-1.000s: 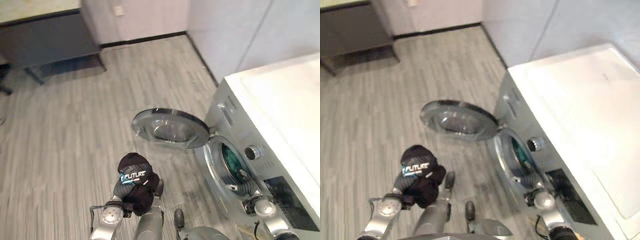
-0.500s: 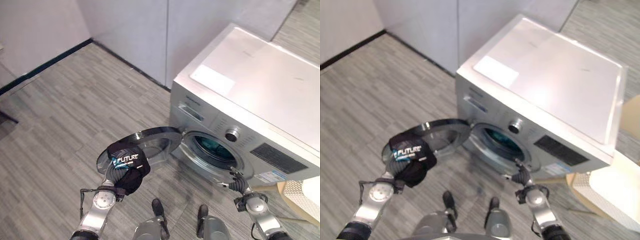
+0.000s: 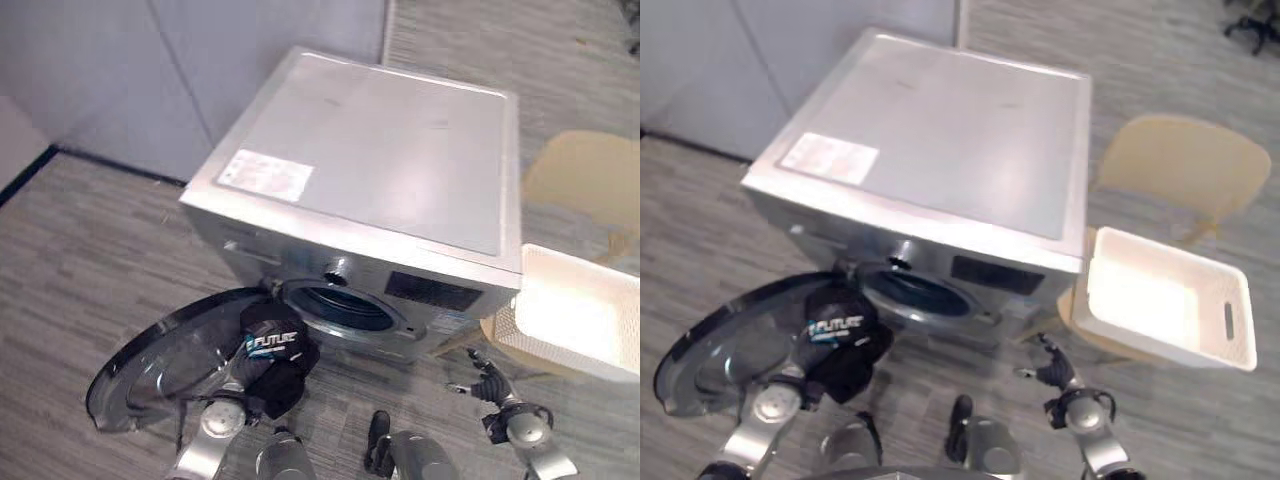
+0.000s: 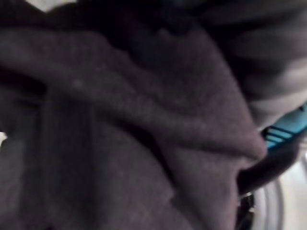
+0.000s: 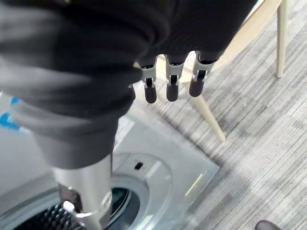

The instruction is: Grab the laundry basket,head to the washer,open it,put in the laundry and shut it.

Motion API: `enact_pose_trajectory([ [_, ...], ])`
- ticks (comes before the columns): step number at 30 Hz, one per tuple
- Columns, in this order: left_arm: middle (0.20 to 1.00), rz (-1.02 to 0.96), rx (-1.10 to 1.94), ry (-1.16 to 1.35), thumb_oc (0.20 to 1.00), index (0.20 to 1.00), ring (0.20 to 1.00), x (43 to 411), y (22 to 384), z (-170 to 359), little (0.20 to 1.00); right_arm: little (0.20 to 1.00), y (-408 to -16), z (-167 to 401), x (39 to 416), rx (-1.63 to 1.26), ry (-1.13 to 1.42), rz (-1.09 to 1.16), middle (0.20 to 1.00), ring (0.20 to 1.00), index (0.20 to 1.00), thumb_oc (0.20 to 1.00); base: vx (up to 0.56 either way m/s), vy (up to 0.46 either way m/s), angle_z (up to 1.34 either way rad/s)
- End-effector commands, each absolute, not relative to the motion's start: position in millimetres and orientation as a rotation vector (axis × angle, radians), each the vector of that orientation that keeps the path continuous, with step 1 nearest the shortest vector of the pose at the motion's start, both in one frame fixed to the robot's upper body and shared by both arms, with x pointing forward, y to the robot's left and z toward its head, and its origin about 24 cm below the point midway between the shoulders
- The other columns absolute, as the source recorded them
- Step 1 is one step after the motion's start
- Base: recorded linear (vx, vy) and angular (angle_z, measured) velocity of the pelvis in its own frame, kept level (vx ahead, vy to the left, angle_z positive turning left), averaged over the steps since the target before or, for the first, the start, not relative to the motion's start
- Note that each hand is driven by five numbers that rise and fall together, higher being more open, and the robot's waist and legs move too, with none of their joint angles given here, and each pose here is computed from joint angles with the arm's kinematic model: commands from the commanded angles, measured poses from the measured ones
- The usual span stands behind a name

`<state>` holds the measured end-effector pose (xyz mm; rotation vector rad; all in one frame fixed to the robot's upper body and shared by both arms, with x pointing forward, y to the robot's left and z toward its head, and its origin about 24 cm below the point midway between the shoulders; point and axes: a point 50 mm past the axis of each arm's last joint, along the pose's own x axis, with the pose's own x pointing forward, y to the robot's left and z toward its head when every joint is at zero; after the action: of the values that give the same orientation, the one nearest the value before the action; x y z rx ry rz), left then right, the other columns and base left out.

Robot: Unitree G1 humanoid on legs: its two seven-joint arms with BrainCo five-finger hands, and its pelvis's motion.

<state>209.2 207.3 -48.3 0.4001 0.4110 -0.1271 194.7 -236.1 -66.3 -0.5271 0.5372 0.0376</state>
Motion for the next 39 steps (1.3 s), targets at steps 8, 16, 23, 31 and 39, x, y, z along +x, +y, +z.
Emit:
enact_pose_trajectory([
  [8,0.2,-0.081,0.427,0.18,0.2,0.2,0.2,251.0,204.8,-6.6,0.2,1.0,-235.5,-41.4,230.7,-0.499,0.385,-0.022,1.0,1.0,1.0,1.0,-0.09,0.187,-0.83],
  [16,0.2,-0.031,0.398,0.054,0.2,0.2,0.2,277.0,203.0,24.8,0.2,1.0,-223.8,-30.1,248.6,-0.435,0.32,-0.039,1.0,1.0,1.0,1.0,-0.14,0.067,-0.22],
  [23,0.2,0.043,0.407,-0.147,0.2,0.2,0.2,309.7,197.6,77.5,0.2,1.0,-221.1,3.6,267.7,-0.398,0.157,-0.1,1.0,1.0,1.0,1.0,-0.12,-0.011,-0.05],
  [31,0.2,0.32,0.52,-0.454,0.2,0.2,0.2,357.0,221.4,185.3,0.2,1.0,-217.9,17.0,271.5,-0.366,0.068,-0.104,1.0,1.0,1.0,1.0,-0.05,-0.021,-0.04],
  [39,0.2,0.639,0.754,-0.802,0.2,0.2,0.2,361.3,246.2,319.9,0.2,1.0,-210.7,22.5,277.5,-0.352,0.012,-0.047,1.0,1.0,1.0,1.0,0.01,-0.045,-0.07],
])
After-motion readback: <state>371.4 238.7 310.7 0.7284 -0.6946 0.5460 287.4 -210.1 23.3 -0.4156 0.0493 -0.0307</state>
